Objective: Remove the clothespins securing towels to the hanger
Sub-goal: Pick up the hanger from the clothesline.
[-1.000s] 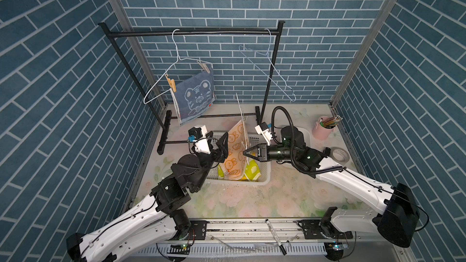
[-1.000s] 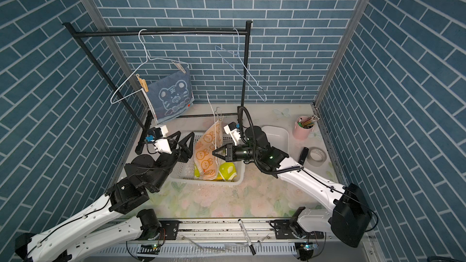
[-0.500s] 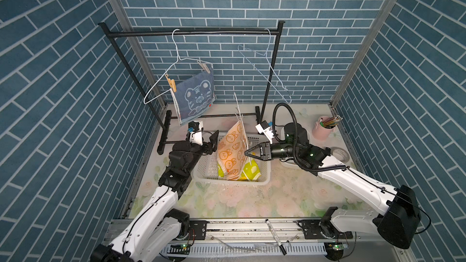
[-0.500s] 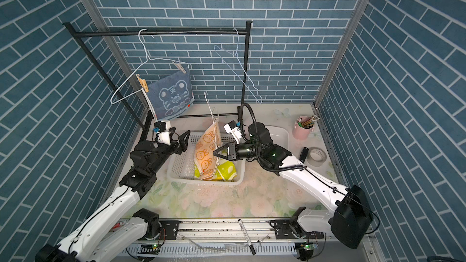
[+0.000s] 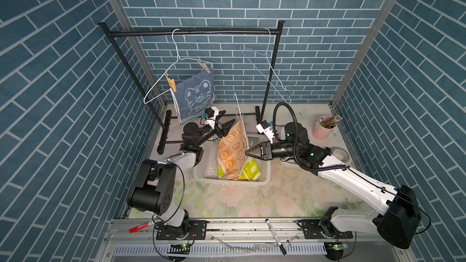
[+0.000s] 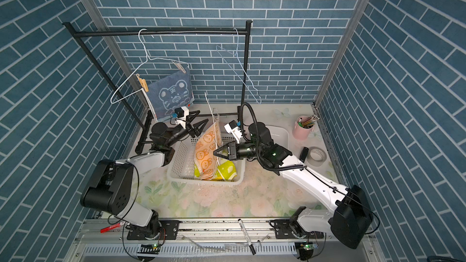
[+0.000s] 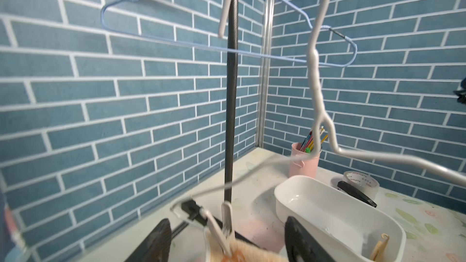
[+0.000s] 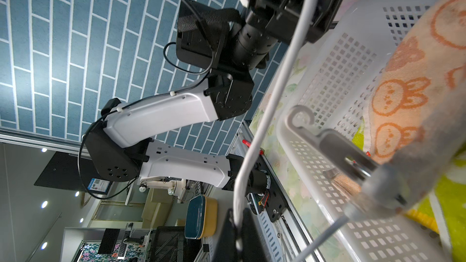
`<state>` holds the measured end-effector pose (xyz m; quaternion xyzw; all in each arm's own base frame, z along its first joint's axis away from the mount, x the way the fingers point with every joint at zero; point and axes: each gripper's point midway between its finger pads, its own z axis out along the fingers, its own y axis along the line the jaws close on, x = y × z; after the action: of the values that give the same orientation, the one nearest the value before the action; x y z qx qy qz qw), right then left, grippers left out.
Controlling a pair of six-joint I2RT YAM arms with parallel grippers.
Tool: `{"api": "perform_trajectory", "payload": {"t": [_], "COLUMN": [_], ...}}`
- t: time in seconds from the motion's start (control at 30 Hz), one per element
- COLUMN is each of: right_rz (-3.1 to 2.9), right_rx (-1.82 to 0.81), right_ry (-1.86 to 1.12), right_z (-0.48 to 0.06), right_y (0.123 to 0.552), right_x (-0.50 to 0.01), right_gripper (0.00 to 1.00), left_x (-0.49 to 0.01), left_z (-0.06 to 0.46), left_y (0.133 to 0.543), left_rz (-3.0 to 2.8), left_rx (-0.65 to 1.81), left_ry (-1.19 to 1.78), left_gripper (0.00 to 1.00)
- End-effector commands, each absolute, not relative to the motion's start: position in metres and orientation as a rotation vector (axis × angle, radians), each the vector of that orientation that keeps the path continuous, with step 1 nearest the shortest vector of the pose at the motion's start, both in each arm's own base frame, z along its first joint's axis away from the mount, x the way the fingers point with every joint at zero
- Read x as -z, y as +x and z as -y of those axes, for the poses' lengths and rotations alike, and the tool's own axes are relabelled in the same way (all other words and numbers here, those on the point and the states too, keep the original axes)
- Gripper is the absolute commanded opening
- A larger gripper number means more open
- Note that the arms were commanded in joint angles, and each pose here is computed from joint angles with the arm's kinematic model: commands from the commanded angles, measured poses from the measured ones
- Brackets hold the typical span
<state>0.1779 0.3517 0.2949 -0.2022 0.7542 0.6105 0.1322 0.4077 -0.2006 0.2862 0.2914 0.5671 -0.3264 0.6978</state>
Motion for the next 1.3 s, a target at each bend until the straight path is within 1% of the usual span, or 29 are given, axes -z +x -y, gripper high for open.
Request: {"api": "perform_trajectory", "payload": {"t": [0.0,0.43,0.57,0.7,0.77,0.87,1.07,1.27], "right_rz": [-2.06,-2.062,-2.058,-2.059,-2.062,-2.059,-2.057,-2.052], "right_rx": [-1.801,-1.81,-1.81,-1.813,-1.811,-1.811,-1.808,-1.806], "right_ry": [-0.627,-0.623,-0.62,-0.615,-0.611,-0.611,-0.608,-0.612], "right_z": [-0.35,-0.354,-0.354,-0.355,-0.355,-0.355,-0.354,-0.353], "right_y": [0.177,0.18,0.181,0.182,0.182,0.183,0.182,0.182], "right_x": [-0.328,-0.327,-0.328,-0.328,-0.327,-0.328,-0.328,-0.329], "right_gripper": [0.0,0.0,0.0,0.0,0.0,0.0,0.0,0.0], "left_x": [-0.309,-0.291,-0.288,-0.289,-0.292,-0.294,-0.297,-0.289], "left_z": [0.209,0.237,0.248,0.254,0.252,0.25,0.244,0.232], "left_y": [0.403,0.42,0.429,0.432,0.432,0.433,0.43,0.428], "left_rz": [-1.095,-1.108,-1.136,-1.13,-1.122,-1.115,-1.117,-1.156], "left_rx": [0.701,0.682,0.638,0.615,0.595,0.56,0.483,0.347], "left_ry": [0.764,0.903,0.94,0.953,0.943,0.943,0.949,0.966], "left_gripper": [0.72,0.67,0.64,0.59,0.55,0.45,0.2,0.05]}}
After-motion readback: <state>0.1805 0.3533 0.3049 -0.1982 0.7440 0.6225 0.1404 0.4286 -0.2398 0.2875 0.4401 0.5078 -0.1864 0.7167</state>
